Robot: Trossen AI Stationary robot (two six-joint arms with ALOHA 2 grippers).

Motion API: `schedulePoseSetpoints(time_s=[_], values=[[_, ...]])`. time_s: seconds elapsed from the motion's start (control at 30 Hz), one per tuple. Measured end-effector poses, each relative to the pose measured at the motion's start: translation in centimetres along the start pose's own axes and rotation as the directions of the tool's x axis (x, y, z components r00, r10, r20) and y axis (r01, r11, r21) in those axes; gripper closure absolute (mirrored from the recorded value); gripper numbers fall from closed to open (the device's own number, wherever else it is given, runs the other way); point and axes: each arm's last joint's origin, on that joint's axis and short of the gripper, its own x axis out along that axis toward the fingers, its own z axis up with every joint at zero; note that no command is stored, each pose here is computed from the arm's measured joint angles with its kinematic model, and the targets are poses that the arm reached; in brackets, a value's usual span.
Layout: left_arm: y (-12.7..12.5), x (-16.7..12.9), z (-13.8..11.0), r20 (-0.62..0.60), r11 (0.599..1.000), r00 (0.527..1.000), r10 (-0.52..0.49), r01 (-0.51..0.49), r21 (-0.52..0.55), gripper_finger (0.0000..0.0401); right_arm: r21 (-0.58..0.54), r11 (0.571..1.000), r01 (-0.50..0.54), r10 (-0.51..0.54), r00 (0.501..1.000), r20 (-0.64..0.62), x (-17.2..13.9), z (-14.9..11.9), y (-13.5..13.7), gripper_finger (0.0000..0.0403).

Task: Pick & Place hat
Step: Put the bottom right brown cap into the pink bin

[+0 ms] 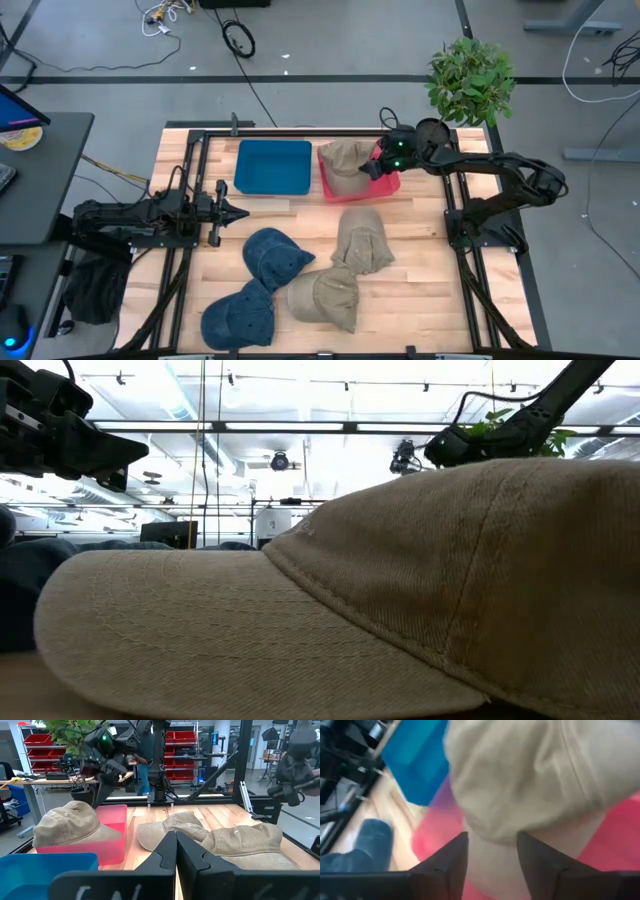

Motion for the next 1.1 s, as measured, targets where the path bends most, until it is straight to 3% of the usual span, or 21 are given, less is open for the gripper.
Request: schedulePoseSetpoints(time_s=[0.2,0.37,0.47,0.67,0.9,1.1], values=[[0.0,0.0,0.0,0.000,1.000,1.000,0.000,0.000,0.000,0.0398,-0.095,0.995,0.004,0.012,0.985,0.171,-2.3,1.4,1.4,0.0210],[0.0,0.0,0.0,0.000,1.000,1.000,0.000,0.000,0.000,0.0398,-0.144,0.985,0.099,-0.043,0.936,0.349,-2.7,2.7,1.8,0.0233],[0.0,0.0,0.0,0.000,1.000,1.000,0.000,0.000,0.000,0.0398,-0.157,0.977,0.147,-0.089,0.941,0.326,-1.9,3.4,1.7,0.0267],[0.0,0.0,0.0,0.000,1.000,1.000,0.000,0.000,0.000,0.0398,-0.152,0.974,0.167,-0.119,0.952,0.283,-0.2,6.1,2.4,0.0390],[0.0,0.0,0.0,0.000,1.000,1.000,0.000,0.000,0.000,0.0398,-0.107,0.964,0.242,-0.222,0.960,0.173,2.5,7.9,1.3,0.0398],[0.0,0.0,0.0,0.000,1.000,1.000,0.000,0.000,0.000,0.0398,-0.075,0.975,0.210,-0.204,0.975,0.082,4.7,7.3,0.9,0.0399]])
